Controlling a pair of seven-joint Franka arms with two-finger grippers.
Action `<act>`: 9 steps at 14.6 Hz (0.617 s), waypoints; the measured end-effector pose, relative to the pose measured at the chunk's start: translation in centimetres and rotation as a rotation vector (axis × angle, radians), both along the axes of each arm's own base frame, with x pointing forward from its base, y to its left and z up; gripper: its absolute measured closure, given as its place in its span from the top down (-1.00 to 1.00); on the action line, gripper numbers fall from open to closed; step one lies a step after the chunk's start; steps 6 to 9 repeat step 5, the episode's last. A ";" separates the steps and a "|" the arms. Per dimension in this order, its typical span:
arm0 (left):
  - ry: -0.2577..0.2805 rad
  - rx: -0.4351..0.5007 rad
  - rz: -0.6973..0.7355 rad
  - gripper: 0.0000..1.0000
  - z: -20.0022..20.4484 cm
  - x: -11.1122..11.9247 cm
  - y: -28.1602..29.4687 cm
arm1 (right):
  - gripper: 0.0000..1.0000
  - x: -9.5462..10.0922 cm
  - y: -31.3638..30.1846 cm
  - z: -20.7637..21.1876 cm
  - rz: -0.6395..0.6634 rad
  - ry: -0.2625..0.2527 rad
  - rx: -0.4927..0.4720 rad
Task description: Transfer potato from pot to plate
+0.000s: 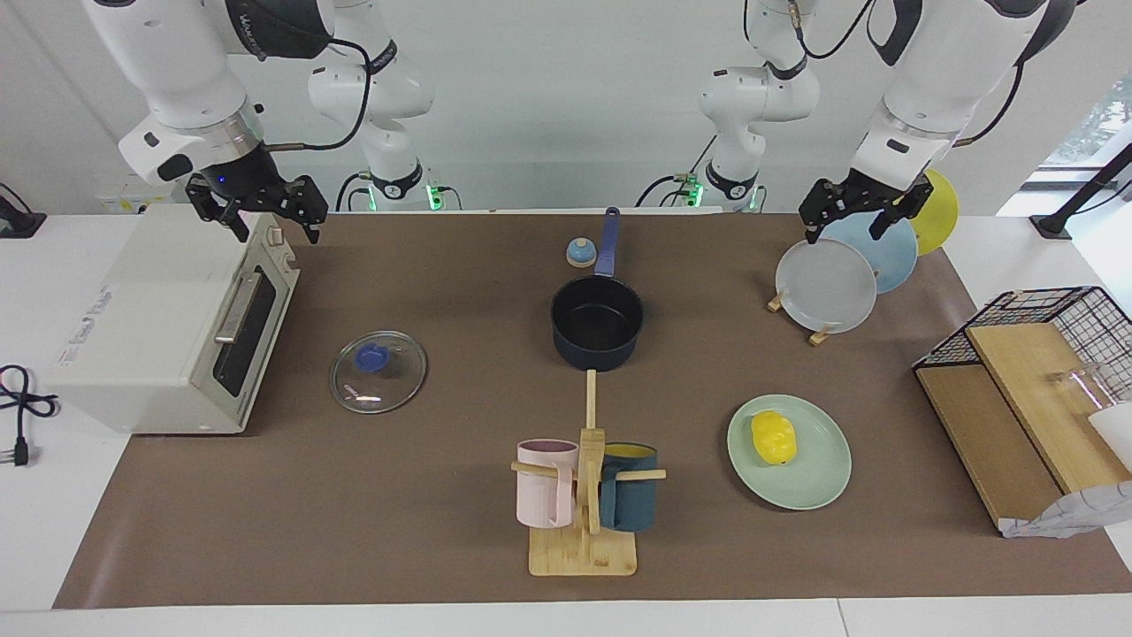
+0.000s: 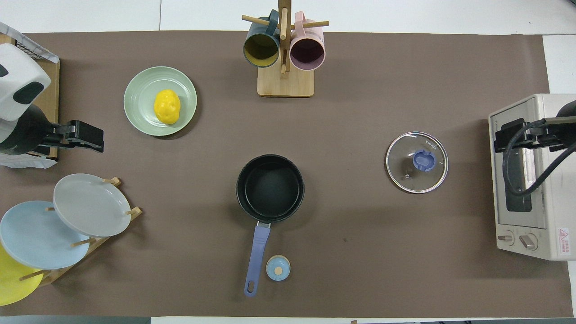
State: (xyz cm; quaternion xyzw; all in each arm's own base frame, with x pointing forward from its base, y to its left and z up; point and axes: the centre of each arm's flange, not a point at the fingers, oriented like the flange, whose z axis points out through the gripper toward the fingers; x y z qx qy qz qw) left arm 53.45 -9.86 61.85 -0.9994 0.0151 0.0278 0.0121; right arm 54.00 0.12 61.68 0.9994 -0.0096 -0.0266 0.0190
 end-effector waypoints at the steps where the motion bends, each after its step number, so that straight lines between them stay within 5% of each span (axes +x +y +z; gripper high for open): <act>1: 0.004 0.000 0.000 1.00 -0.2 0.0 0.0 | 1.00 0.0 0.0 0.0 0.000 0.000 0.000; 9: -0.012 -0.021 0.000 1.00 -0.1 0.1 -0.3 | 1.00 0.0 0.0 0.0 0.000 -0.001 0.000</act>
